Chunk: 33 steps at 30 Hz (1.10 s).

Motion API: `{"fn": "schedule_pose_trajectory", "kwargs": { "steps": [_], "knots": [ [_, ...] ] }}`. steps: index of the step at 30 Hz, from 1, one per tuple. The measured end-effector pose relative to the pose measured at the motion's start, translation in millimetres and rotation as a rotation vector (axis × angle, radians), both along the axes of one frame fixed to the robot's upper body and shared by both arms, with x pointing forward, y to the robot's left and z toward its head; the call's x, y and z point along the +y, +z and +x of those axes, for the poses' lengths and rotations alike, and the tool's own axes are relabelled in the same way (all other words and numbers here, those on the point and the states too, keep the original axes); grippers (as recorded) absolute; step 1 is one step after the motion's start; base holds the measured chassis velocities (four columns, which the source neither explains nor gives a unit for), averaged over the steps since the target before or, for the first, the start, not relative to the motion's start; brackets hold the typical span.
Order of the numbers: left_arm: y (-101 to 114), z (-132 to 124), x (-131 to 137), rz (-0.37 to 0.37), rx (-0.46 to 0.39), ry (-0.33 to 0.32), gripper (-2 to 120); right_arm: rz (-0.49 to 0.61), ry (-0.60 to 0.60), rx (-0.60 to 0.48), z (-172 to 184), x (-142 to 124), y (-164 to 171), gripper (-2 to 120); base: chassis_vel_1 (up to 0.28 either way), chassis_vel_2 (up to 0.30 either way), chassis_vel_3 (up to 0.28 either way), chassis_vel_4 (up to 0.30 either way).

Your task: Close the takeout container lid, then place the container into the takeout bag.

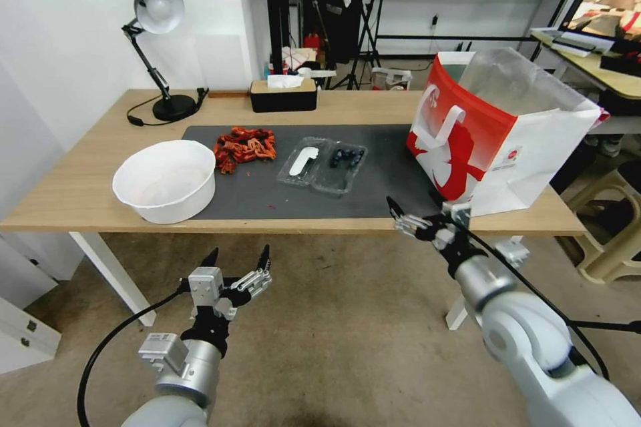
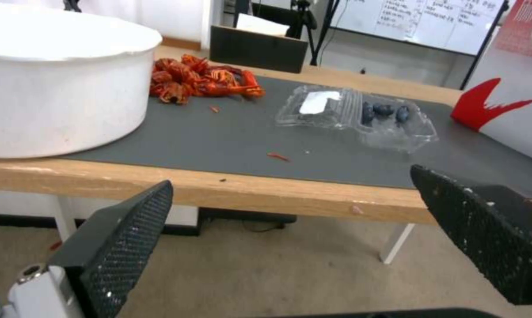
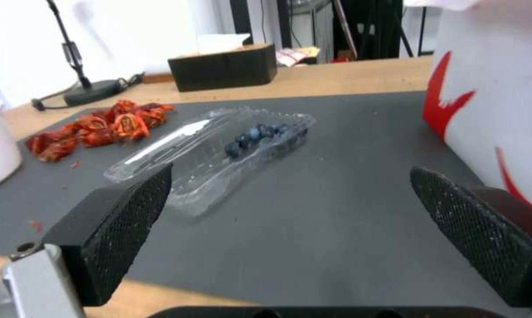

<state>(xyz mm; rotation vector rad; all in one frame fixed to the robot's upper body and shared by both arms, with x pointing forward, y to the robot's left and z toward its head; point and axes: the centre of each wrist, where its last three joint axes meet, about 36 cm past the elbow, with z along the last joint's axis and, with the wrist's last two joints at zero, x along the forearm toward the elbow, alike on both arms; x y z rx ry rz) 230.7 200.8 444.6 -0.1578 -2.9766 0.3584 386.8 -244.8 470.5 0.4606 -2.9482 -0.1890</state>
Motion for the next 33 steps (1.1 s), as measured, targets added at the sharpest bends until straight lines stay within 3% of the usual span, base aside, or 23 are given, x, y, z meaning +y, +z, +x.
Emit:
{"fn": "schedule_pose_trajectory", "kwargs": {
  "steps": [19,33],
  "knots": [
    [-8.7,0.1,-0.5,-0.003,0.014,0.025,100,-0.087,-0.111,0.25,88.8,74.5,51.1,100,0.0,0.0,0.0,0.0],
    [-11.4,1.0,-0.2,-0.004,0.021,0.034,100,-0.205,-0.145,0.343,117.4,105.0,53.3,100,0.0,0.0,0.0,0.0]
  ]
}}
